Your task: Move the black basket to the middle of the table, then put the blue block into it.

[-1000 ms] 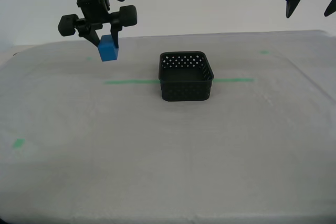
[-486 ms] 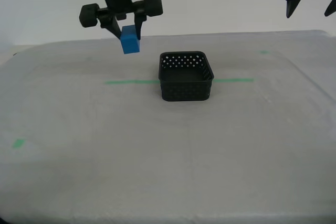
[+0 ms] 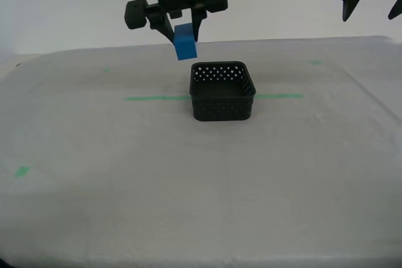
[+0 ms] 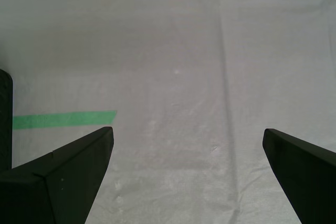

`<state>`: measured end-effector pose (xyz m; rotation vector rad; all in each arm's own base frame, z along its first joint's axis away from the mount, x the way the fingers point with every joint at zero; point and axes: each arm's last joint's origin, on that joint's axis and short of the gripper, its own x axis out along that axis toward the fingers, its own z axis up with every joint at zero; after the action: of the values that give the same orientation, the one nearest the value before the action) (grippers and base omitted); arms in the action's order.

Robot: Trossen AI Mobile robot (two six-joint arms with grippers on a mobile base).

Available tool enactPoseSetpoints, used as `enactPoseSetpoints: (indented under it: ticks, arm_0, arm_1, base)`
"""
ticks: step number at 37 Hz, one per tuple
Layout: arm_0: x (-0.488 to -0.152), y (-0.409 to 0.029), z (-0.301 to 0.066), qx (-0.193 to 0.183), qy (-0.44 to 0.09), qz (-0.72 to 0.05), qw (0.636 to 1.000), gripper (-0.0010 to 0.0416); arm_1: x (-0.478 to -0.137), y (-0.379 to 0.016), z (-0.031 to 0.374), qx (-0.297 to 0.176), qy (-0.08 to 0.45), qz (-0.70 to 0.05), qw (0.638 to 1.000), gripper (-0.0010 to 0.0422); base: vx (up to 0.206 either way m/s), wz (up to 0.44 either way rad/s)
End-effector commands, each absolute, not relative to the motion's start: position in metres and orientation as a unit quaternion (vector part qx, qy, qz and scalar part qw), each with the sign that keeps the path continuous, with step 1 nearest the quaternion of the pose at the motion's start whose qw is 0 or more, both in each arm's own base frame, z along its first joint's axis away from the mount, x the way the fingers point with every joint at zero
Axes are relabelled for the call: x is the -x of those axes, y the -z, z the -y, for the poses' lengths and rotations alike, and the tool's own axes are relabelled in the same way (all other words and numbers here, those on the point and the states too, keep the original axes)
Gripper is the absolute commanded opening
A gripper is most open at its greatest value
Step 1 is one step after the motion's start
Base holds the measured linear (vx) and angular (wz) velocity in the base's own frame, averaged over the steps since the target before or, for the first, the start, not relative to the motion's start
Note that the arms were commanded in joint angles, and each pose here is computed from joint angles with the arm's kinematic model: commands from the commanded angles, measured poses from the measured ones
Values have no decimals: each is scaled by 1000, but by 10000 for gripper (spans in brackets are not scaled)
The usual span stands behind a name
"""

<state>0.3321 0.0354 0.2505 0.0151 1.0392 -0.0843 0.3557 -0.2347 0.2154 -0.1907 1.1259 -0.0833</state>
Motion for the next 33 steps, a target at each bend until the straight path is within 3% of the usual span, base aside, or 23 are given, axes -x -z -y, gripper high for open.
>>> enactPoseSetpoints:
  ticks: [1,17,33]
  arm_0:
    - [-332,-251,-35,-7,41,-495,868,399]
    - [-334,-252,-35,-8,41,-488,872,399]
    - [-334,-252,-36,-8,40,-486,873,398]
  arm_1:
    - [-358,-210,244,88,40,-530,842,0]
    - [-379,-185,293,53,71,-559,824,0]
    - [-391,-152,324,38,60,-595,801,0]
  base:
    - [0,0]
    - [0,0]
    - [0,0]
